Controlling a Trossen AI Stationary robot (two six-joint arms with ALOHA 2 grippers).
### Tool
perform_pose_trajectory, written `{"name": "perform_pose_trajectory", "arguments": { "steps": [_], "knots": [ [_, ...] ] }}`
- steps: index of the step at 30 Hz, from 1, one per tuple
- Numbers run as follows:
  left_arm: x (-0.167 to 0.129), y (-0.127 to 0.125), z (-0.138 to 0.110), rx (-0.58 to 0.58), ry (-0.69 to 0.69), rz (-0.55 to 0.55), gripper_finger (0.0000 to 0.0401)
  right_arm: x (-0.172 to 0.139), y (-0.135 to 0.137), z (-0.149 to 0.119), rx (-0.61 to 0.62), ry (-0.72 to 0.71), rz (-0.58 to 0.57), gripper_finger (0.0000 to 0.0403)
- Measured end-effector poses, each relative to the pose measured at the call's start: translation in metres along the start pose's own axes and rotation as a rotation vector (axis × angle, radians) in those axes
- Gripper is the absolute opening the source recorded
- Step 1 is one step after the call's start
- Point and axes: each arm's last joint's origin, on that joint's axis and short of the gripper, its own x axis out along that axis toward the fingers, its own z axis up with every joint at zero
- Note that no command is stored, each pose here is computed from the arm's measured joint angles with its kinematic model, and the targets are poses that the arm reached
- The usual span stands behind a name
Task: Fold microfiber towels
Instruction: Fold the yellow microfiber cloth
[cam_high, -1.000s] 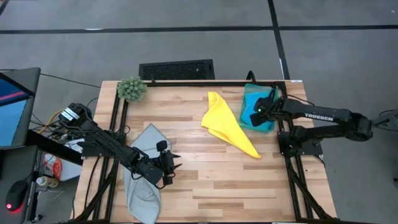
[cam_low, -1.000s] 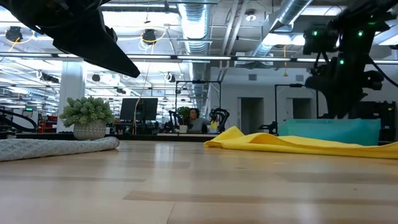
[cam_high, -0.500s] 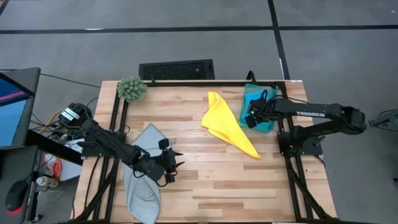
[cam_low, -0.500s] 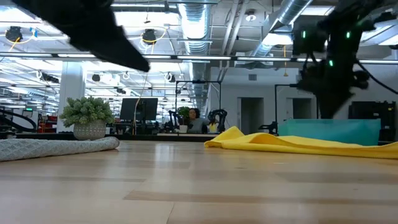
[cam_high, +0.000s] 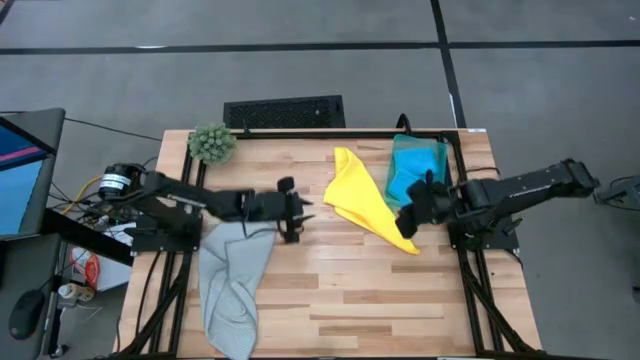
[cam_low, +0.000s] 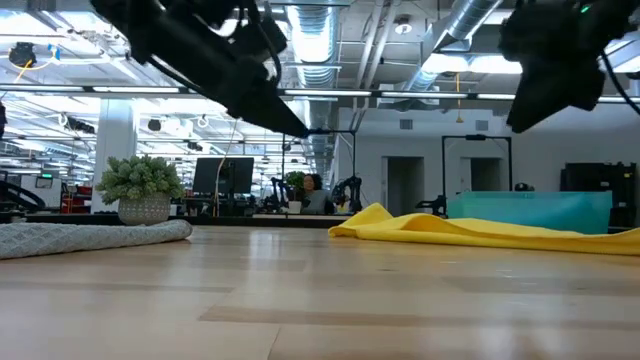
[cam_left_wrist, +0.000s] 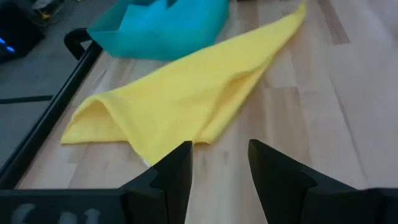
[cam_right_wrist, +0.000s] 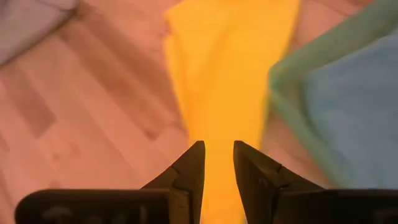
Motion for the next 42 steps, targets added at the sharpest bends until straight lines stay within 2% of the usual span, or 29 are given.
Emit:
{"name": "perform_pose_trajectory", "arguments": {
  "steps": [3,7,12,16,21,36,39,42],
  "knots": [
    [0.005,0.022,-0.001,-0.01,-0.018,-0.022,0.0151,-0.004,0.013,-0.012,-0.021,-0.03,0.044,0.0107],
    [0.011,0.038,-0.002,-0.028,-0.051,0.02,0.0151,-0.009,0.026,-0.023,-0.059,-0.08,0.082,0.0107],
    [0.042,0.039,-0.008,0.0,0.045,-0.018,0.0151,-0.008,0.035,-0.03,-0.096,-0.137,0.084,0.0107],
    [0.073,0.037,-0.008,0.062,0.151,-0.036,0.0151,-0.004,0.039,-0.033,-0.107,-0.134,0.073,0.0107],
    [0.099,0.044,-0.016,0.062,0.263,-0.057,0.0151,-0.001,0.046,-0.038,-0.126,-0.124,0.09,0.0107],
    [0.147,0.054,-0.043,-0.029,0.355,-0.063,0.0151,0.003,0.059,-0.053,-0.188,-0.107,0.12,0.0107],
    [0.15,0.056,-0.043,-0.068,0.396,-0.074,0.0136,0.002,0.061,-0.053,-0.178,-0.113,0.141,0.0107],
    [0.147,0.056,-0.041,-0.11,0.441,-0.081,0.0086,0.002,0.062,-0.053,-0.175,-0.113,0.148,0.0107]
  ]
}}
